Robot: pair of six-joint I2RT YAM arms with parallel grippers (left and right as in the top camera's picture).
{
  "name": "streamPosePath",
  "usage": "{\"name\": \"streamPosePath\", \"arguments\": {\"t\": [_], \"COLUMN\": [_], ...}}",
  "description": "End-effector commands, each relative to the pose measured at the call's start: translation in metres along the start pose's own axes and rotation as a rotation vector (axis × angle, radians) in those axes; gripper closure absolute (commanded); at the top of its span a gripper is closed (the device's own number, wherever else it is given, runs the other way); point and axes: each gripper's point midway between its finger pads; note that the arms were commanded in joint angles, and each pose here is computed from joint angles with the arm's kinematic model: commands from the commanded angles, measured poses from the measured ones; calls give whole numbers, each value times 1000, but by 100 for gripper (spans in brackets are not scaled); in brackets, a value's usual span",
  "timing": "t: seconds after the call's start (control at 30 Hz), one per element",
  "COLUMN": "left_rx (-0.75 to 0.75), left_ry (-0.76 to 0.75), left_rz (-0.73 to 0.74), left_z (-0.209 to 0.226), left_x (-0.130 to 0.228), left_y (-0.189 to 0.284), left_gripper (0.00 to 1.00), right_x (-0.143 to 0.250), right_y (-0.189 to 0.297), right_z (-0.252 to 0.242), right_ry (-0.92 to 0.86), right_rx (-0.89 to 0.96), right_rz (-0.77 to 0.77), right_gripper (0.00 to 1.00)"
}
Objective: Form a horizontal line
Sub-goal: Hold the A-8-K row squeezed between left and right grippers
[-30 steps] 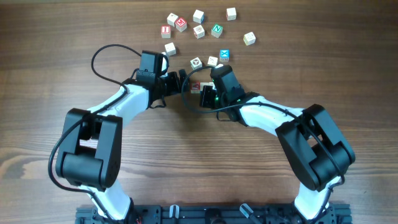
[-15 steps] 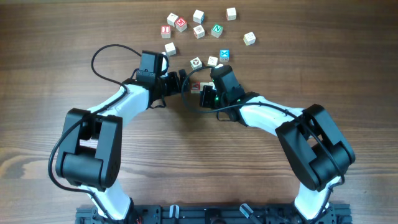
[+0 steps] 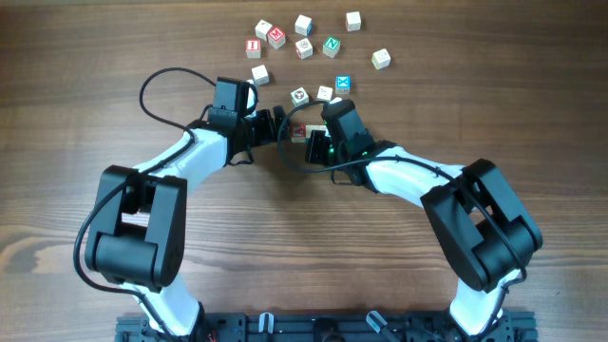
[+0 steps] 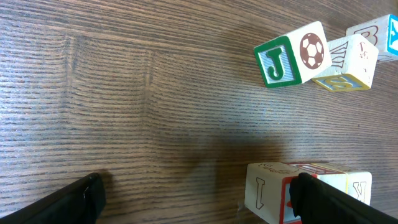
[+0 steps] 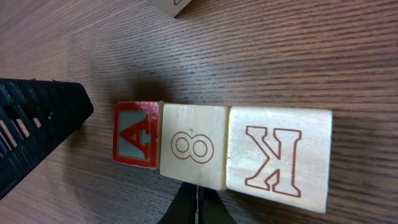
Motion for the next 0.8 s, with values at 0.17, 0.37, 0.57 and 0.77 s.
{"name": "streamPosePath", "arguments": {"t": [0.17, 0.37, 0.57, 0.77], "left_rx": [-213, -213, -213, -213], "left_ry": [69, 69, 69, 69], "left_rz": [190, 190, 190, 190], "left_z": [68, 68, 68, 68], "left_x": [72, 72, 72, 72], "left_y": [-27, -27, -27, -27], "left_gripper": [0, 0, 0, 0], "right_x": [7, 7, 7, 9], "right_y": [-6, -6, -6, -5], "right_z": [-7, -7, -7, -3], "right_ry": [17, 18, 18, 23], "right_rx": [27, 27, 26, 6], "right_rz": [7, 6, 6, 20], "right_gripper": [96, 96, 95, 96]}}
Point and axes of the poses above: each gripper's point midway between its finger pads, its own y axis back along the fingers, its own z axis along the line the jaws close on, x = y × z, and after that the axes turned 2 degrees about -y, right-handed
